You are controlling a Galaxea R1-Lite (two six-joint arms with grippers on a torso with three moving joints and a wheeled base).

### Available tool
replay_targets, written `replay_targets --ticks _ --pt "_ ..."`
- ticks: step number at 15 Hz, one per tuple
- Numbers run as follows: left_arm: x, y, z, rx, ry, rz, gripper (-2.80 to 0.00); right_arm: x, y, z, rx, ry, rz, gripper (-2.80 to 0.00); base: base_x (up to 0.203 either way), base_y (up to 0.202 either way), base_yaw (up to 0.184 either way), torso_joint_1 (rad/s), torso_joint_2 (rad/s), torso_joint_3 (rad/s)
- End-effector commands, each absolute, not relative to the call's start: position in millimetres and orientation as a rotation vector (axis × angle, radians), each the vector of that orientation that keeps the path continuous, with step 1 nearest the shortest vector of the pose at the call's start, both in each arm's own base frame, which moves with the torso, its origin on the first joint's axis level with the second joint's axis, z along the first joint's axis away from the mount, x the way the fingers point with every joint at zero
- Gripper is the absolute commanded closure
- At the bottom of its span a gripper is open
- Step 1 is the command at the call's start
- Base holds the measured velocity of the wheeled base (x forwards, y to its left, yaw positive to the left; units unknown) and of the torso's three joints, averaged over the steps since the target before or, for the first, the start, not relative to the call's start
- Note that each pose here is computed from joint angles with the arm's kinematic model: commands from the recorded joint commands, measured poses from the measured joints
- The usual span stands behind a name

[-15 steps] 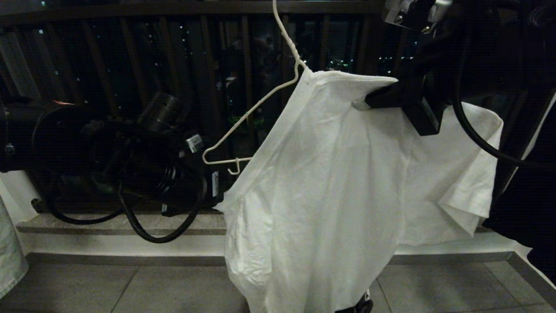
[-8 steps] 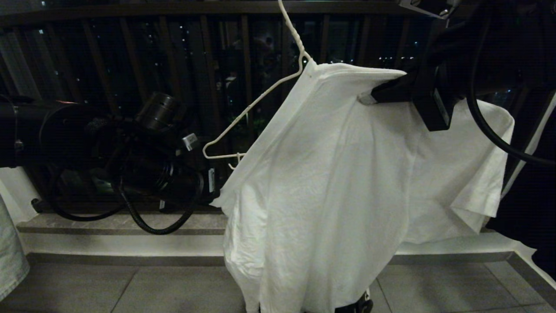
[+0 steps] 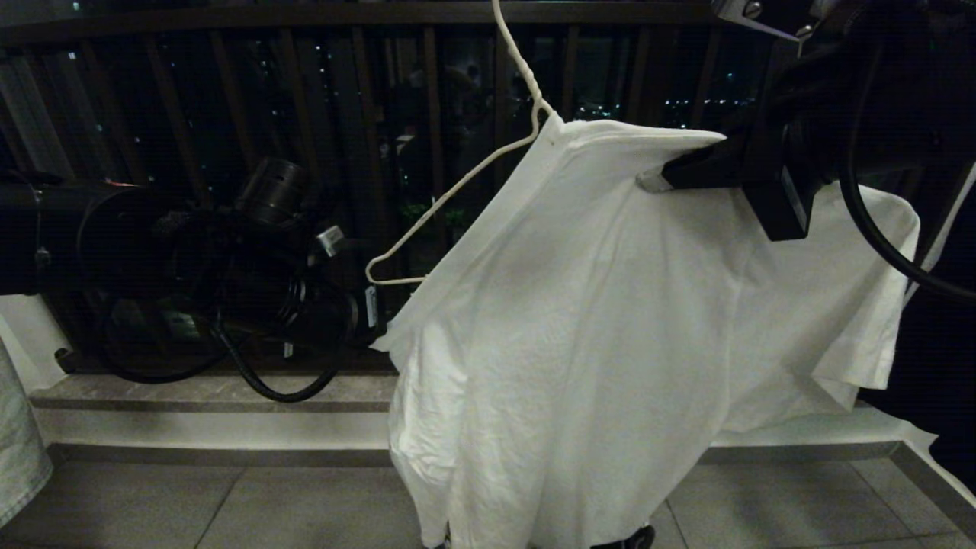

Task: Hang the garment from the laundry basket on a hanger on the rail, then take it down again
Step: Hang the clothes on the clothes rack

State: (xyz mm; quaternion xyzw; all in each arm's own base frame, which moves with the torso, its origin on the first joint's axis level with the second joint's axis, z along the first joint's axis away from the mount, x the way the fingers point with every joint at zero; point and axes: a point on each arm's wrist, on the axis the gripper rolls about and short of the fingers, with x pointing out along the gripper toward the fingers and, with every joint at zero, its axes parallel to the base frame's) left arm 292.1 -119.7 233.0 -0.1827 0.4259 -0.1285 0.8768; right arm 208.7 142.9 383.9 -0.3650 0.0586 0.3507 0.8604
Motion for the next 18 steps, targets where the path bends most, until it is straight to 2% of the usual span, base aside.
replay_targets --ticks 1,10,18 --pt "292.5 -113.1 236.2 -0.393 0.874 -0.251 0.00 206.1 141.2 383.4 -0.772 0.126 0.739 0.00 0.000 0.000 0.000 0.000 0.00 0.000" --pt "303.3 -105.0 237.8 -0.383 0.738 -0.144 0.00 204.2 141.6 372.7 -0.784 0.164 0.757 0.00 0.000 0.000 0.000 0.000 0.00 0.000" --pt "287.1 -99.8 256.3 -0.427 0.519 -0.193 0.00 210.0 158.0 354.5 -0.803 0.217 0.816 0.00 0.000 0.000 0.000 0.000 0.00 0.000"
